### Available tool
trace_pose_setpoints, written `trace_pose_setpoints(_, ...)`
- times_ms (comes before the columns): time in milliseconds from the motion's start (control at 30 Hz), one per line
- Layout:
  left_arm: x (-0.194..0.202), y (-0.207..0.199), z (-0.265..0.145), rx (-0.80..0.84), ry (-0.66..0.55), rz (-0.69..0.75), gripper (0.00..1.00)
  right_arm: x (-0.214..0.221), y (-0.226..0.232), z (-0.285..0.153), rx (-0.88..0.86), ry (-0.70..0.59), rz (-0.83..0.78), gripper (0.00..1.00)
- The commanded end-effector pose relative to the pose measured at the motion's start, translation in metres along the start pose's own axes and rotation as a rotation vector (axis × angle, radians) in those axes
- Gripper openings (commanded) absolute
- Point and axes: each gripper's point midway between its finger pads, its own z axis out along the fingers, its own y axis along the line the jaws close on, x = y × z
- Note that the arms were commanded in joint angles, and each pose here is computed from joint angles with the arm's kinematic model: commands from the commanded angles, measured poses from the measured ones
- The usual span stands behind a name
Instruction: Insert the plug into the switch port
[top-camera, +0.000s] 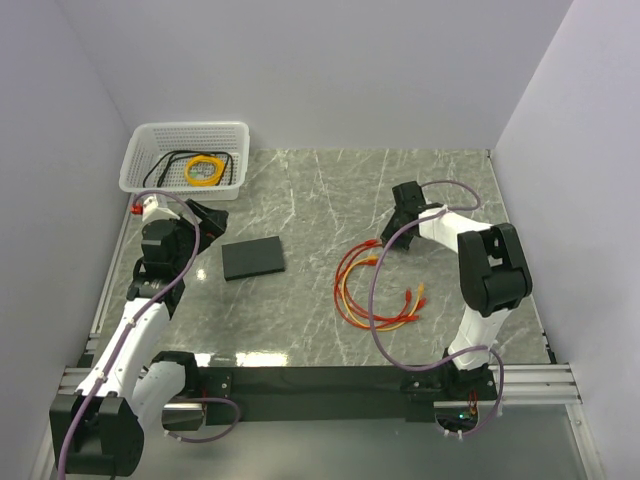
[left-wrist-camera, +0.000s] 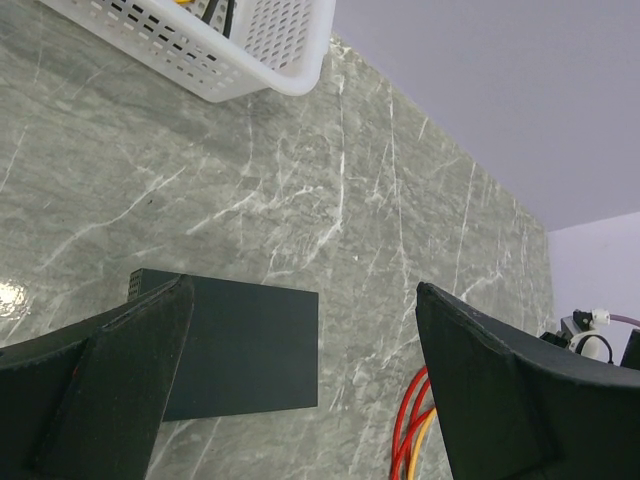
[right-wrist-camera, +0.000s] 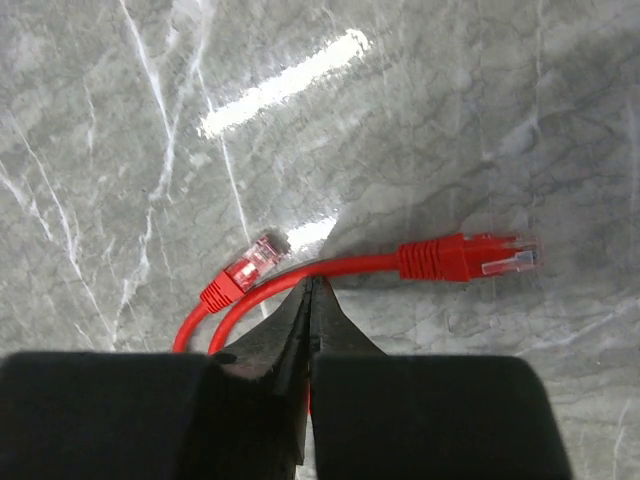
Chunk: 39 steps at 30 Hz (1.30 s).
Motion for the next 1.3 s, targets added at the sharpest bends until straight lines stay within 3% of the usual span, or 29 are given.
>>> trace_pose_setpoints(0,-0.018,-0.016,-0.001,0.030,-0.045,0.018,0.99,-0.016,0.009,0.002,-0.003,-0.055,-0.036,0.01)
trace_pose_setpoints(367,-0.026,-0.019,-0.008,0.025,-0.064,0.018,0.99,-0.027,0.030,-0.023,-0.012,-0.139,-0.136,0.00)
trace_pose_setpoints(467,-0.025,-0.019,-0.008,0.026,-0.063,0.016,0.99,-0.022,0.028,-0.028,0.001,-0.139,-0.166,0.24)
trace_pose_setpoints(500,-0.024,-0.018,-0.008,0.024,-0.061,0.016,0.99,-0.019,0.027,-0.032,0.000,-0.141,-0.178,0.37)
trace_pose_setpoints(667,-0.024,-0.019,-0.008,0.029,-0.057,0.016,0.99,-0.005,0.029,-0.045,-0.003,-0.141,-0.249,0.55)
trace_pose_setpoints(933,-0.024,-0.020,-0.011,0.032,-0.060,0.011,0.99,0.027,0.019,-0.053,0.009,-0.112,-0.294,0.56)
trace_pose_setpoints(1133,-0.020,-0.020,-0.010,0.035,-0.045,0.013,0.99,0.018,0.009,-0.051,0.056,-0.143,-0.286,0.57)
trace_pose_setpoints(1267,-0.020,-0.020,-0.011,0.032,-0.047,0.018,0.99,-0.001,0.007,-0.051,0.095,-0.169,-0.275,0.65)
